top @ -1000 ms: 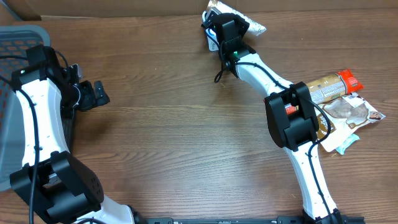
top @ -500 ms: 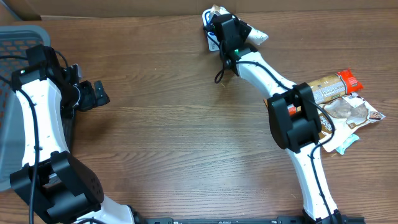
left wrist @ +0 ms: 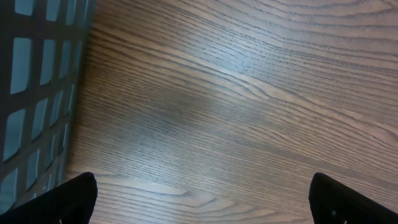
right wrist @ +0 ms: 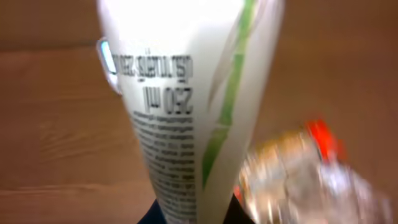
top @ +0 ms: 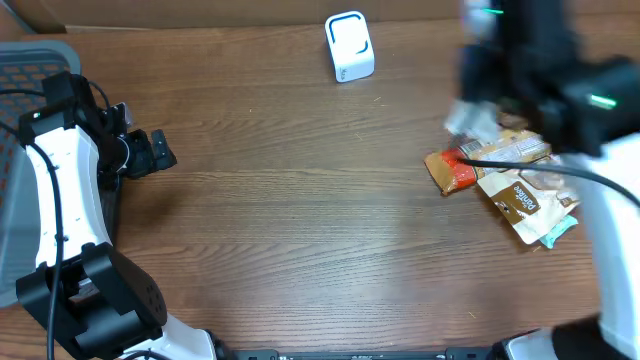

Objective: Scan the item barcode
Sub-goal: 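Carry the tube right and release it onto the item pile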

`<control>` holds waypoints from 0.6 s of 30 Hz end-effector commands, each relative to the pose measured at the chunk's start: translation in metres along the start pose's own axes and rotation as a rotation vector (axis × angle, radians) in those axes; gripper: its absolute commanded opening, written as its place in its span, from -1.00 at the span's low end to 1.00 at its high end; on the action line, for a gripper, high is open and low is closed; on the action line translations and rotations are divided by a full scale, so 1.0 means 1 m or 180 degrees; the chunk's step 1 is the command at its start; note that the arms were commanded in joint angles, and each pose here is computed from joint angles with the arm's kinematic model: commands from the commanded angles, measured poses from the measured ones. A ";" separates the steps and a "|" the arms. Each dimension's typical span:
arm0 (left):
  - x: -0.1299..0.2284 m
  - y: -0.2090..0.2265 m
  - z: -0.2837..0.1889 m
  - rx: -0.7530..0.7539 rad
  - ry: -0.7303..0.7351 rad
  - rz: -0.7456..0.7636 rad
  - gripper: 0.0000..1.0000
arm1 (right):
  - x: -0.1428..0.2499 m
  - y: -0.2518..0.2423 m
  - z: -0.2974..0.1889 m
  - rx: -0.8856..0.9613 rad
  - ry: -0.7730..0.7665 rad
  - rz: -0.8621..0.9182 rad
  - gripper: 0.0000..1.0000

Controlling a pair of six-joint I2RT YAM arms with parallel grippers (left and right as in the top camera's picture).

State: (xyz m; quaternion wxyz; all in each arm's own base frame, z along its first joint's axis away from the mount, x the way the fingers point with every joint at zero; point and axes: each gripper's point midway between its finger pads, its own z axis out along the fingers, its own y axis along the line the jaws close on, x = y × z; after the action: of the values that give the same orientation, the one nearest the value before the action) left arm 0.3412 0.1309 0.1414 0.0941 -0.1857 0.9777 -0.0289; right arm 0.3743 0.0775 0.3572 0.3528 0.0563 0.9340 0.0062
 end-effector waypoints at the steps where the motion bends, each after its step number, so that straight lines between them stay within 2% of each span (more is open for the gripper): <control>1: -0.003 -0.001 -0.001 0.0012 -0.0019 -0.0037 0.99 | 0.034 -0.050 0.035 0.0549 0.0581 0.1634 -0.93; 5: -0.003 -0.001 -0.001 0.0012 -0.0019 -0.0037 0.99 | 0.066 -0.095 0.060 0.1151 0.0822 0.2248 -0.92; 15: -0.003 -0.001 -0.001 0.0012 -0.0019 -0.0037 0.99 | 0.152 -0.144 0.142 0.1654 0.1238 0.2613 -0.93; 16: -0.003 -0.001 -0.001 0.0012 -0.0019 -0.0037 0.99 | 0.160 -0.146 0.146 0.1682 0.1271 0.2615 -0.88; 17: -0.003 -0.001 -0.001 0.0012 -0.0019 -0.0037 0.99 | 0.165 -0.147 0.149 0.1698 0.1293 0.2614 -0.59; 18: -0.003 -0.001 -0.001 0.0012 -0.0019 -0.0037 0.99 | 0.170 -0.148 0.151 0.1711 0.1311 0.2612 -0.18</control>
State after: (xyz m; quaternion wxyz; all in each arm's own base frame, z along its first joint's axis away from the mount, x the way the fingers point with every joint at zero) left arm 0.3412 0.1309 0.1414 0.0941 -0.1857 0.9777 -0.0289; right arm 0.3364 -0.0505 0.1225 0.0895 0.4891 0.8638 -0.0816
